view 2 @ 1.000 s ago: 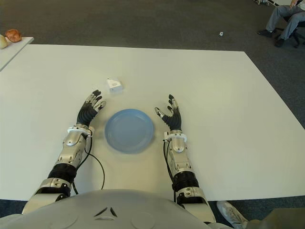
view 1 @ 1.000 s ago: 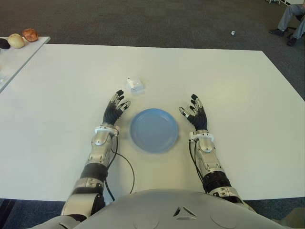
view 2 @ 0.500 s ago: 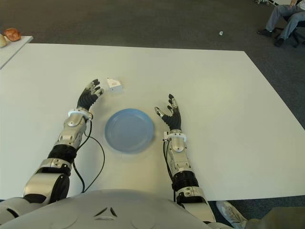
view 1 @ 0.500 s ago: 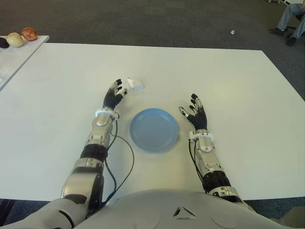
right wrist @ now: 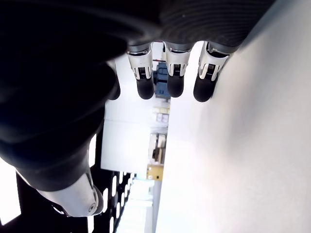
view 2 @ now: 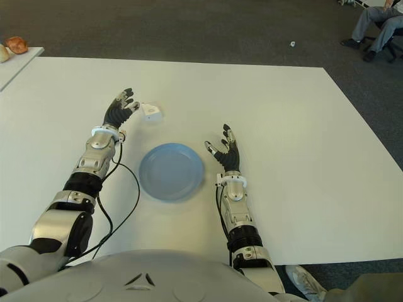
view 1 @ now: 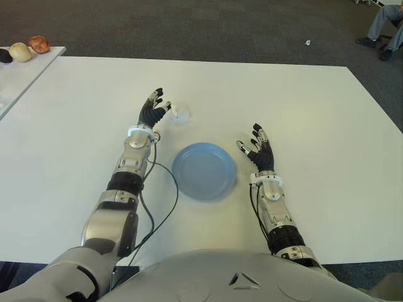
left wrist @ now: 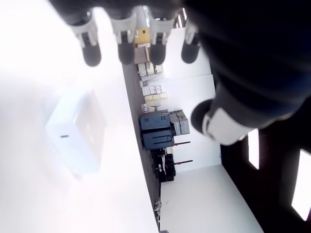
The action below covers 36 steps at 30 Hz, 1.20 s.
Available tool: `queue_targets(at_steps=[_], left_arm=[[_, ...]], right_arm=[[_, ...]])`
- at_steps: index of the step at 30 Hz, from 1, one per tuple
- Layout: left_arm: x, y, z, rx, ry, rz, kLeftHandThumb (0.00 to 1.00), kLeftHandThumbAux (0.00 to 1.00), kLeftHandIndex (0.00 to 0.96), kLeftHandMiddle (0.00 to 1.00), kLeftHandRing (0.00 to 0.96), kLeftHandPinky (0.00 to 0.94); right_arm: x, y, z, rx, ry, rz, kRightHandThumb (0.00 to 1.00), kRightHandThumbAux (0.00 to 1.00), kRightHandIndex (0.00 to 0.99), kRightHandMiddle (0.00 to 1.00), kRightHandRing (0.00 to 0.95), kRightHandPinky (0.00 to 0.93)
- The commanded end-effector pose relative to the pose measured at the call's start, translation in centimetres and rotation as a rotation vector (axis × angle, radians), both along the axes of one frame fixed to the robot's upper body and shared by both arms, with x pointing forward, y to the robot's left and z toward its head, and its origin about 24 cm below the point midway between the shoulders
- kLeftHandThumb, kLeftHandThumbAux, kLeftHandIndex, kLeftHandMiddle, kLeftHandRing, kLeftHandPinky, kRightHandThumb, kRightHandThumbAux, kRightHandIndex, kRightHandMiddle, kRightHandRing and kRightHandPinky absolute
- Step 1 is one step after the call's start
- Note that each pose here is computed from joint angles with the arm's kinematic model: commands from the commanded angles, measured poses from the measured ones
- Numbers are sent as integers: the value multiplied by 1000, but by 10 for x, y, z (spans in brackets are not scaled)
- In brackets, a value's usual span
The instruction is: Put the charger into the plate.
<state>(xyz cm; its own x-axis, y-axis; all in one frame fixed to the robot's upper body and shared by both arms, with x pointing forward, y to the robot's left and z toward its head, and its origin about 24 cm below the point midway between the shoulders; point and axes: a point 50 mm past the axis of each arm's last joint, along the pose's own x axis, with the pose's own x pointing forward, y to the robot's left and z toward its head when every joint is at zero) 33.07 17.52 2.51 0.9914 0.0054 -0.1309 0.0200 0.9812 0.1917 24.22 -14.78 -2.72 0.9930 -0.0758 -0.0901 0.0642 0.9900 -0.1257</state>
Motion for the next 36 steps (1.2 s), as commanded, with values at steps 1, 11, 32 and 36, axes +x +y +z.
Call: queue_targets(at_steps=[1, 11, 32, 36], left_arm=[[9, -6, 3, 55, 8, -13, 32, 618, 0, 2, 0, 0], [25, -11, 9, 374, -22, -139, 44, 611, 0, 0, 0, 0], [31, -17, 8, 1210, -198, -426, 51, 554, 0, 0, 0, 0], [30, -18, 5, 1276, -215, -460, 51, 555, 0, 0, 0, 0]], right_arm=[[-21, -3, -28, 12, 156, -14, 131, 797, 43, 54, 52, 86], [-22, -2, -26, 23, 146, -18, 136, 823, 46, 58, 59, 100], [-29, -5, -25, 21, 140, -20, 146, 832, 48, 63, 62, 97], [-30, -6, -25, 21, 133, -17, 151, 835, 48, 64, 63, 102]])
